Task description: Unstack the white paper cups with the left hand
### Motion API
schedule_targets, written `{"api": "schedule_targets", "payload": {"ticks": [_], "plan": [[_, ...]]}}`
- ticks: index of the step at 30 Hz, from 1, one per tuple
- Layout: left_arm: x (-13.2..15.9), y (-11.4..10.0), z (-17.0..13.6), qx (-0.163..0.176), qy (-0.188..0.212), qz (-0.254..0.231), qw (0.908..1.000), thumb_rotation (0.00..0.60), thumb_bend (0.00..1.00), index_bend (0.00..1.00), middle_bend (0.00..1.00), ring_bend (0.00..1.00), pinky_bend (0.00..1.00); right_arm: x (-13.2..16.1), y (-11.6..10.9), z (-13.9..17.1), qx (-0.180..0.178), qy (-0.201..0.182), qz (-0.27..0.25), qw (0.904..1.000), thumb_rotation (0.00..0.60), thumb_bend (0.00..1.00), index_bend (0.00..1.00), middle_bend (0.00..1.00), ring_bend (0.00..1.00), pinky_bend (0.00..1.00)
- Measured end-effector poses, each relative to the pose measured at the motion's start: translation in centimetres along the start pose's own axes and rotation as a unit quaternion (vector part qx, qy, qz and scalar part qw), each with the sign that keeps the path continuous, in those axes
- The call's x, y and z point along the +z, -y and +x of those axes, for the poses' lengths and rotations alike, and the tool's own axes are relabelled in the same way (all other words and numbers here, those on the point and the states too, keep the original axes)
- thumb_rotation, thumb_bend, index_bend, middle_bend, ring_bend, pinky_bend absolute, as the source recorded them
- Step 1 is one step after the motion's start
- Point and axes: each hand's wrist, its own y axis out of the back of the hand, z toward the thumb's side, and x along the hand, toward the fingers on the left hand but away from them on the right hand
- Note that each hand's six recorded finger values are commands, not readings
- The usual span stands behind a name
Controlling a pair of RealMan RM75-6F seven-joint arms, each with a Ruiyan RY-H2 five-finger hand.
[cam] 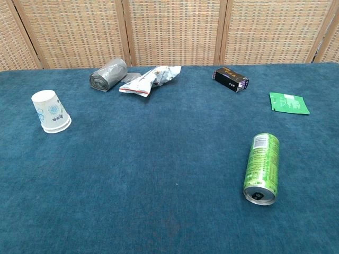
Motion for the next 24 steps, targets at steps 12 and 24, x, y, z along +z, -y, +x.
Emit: {"api": "schedule_targets", "payload": {"ticks": [12, 24], "plan": [[1.1, 4.3, 7.3, -0.078, -0.053, 0.039, 0.9947, 0.6, 0.21, 0.2, 0.0, 0.0, 0.0, -1.1, 0.5, -0.7, 0.016, 0.016, -0.007, 0.9997, 0.6, 0.0, 0.0, 0.0, 0.0, 0.0], [1.8, 8.0, 9.3, -0.123, -0.076, 0.025, 0.9891, 0.6, 0.21, 0.23, 0.0, 0.0, 0.0, -1.2, 0.9, -1.0, 0.026, 0.019, -0.008, 0.9994, 0.6, 0.0, 0.0, 0.0, 0.0, 0.0]]}}
